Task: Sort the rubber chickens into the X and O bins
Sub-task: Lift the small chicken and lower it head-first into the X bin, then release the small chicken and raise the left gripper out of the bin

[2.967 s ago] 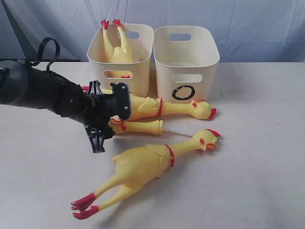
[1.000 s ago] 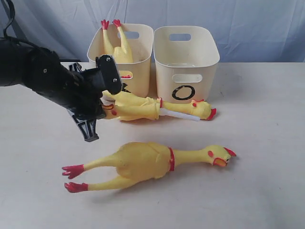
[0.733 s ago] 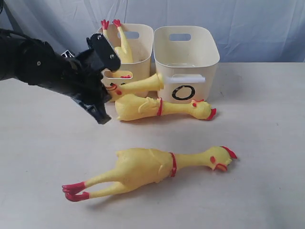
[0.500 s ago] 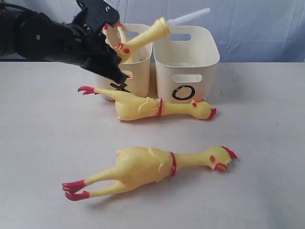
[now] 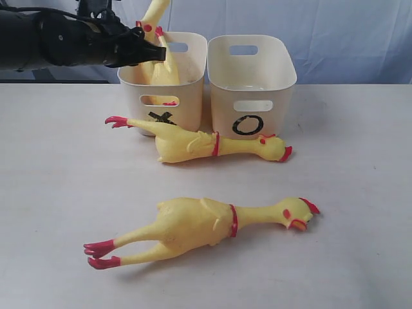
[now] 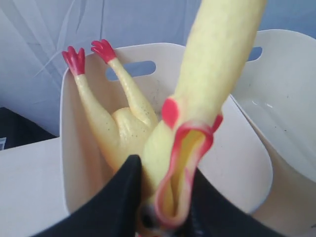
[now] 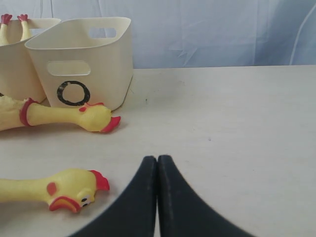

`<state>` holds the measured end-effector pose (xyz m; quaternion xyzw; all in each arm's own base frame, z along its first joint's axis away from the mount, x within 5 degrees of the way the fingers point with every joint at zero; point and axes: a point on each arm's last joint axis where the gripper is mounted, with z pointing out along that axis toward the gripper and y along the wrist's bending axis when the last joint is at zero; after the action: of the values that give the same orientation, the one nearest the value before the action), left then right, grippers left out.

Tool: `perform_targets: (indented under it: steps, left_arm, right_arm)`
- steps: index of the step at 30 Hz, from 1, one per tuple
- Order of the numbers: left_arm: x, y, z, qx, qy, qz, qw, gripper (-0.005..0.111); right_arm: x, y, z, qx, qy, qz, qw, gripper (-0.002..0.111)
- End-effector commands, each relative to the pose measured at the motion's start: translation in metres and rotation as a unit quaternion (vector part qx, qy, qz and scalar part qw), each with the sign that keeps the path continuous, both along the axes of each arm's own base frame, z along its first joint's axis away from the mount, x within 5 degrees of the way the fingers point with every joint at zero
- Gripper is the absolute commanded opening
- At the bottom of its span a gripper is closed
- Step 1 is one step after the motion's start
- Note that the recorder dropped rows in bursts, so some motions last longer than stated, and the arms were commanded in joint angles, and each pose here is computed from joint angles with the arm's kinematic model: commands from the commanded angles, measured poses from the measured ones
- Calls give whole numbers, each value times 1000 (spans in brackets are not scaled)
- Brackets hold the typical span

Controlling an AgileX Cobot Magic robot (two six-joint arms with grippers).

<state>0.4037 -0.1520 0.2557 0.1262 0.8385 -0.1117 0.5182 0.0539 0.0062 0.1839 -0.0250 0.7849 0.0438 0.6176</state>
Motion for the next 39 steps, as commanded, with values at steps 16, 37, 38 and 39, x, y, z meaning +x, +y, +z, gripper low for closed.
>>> perform_targets:
  steps: [16,37,38,39]
  left_arm:
    - [59,-5,-30,-8,72,1,997,0]
    - [61,18,-38,-31,127,33,991,58]
    - [61,18,-38,-31,127,33,991,60]
    - [61,18,-38,-31,127,33,991,60]
  right_arm:
    - [0,0,1,0,-5,-1,1000,0]
    - [0,0,1,0,-5,-1,1000,0]
    - [0,0,1,0,-5,-1,1000,0]
    - [0,0,1,0,-5,-1,1000,0]
